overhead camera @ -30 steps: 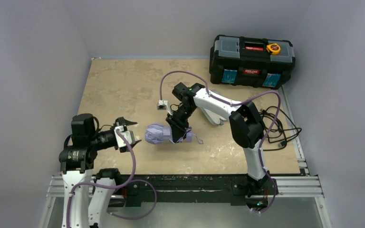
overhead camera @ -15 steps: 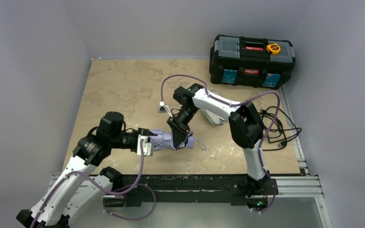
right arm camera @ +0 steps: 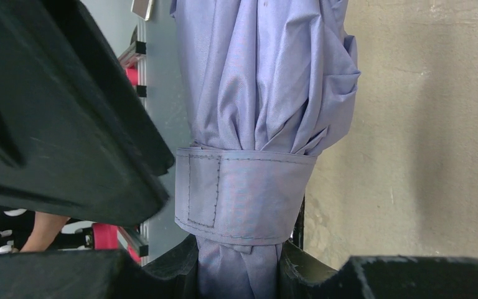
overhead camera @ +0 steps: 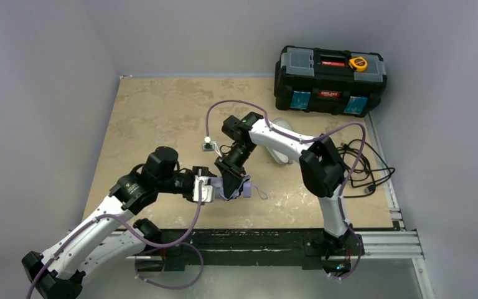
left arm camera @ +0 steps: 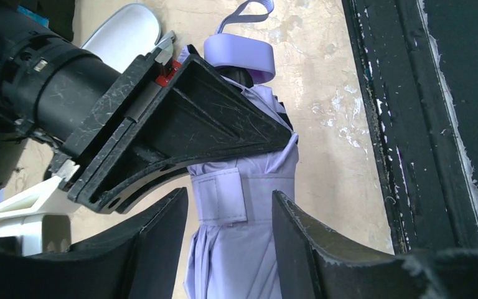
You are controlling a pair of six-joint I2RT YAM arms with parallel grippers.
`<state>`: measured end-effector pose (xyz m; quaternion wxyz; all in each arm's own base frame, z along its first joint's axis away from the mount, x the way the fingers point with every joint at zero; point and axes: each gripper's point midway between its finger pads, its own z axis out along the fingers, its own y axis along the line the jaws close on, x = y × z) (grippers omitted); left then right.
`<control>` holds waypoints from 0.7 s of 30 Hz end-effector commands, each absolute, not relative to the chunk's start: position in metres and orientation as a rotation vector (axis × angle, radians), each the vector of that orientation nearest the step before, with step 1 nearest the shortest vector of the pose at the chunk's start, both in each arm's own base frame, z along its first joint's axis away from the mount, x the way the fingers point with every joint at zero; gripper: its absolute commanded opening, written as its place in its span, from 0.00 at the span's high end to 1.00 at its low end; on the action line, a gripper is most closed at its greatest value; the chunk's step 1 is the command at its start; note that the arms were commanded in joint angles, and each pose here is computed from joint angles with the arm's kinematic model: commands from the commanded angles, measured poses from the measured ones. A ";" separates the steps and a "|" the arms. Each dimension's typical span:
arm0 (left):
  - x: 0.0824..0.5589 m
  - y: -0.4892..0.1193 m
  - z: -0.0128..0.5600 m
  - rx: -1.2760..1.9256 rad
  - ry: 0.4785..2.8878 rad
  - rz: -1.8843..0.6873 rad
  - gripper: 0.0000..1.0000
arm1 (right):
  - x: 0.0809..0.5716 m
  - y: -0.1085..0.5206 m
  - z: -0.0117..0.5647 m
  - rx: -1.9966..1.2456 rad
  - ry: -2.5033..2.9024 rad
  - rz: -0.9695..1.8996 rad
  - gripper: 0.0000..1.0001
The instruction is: Open the umbrella
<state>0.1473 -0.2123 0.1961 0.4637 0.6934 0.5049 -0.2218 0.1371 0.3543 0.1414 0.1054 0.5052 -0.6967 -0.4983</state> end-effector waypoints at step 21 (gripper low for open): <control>0.184 -0.203 0.239 1.041 1.612 -0.758 1.00 | 0.127 0.359 0.202 1.808 -2.019 -1.648 1.00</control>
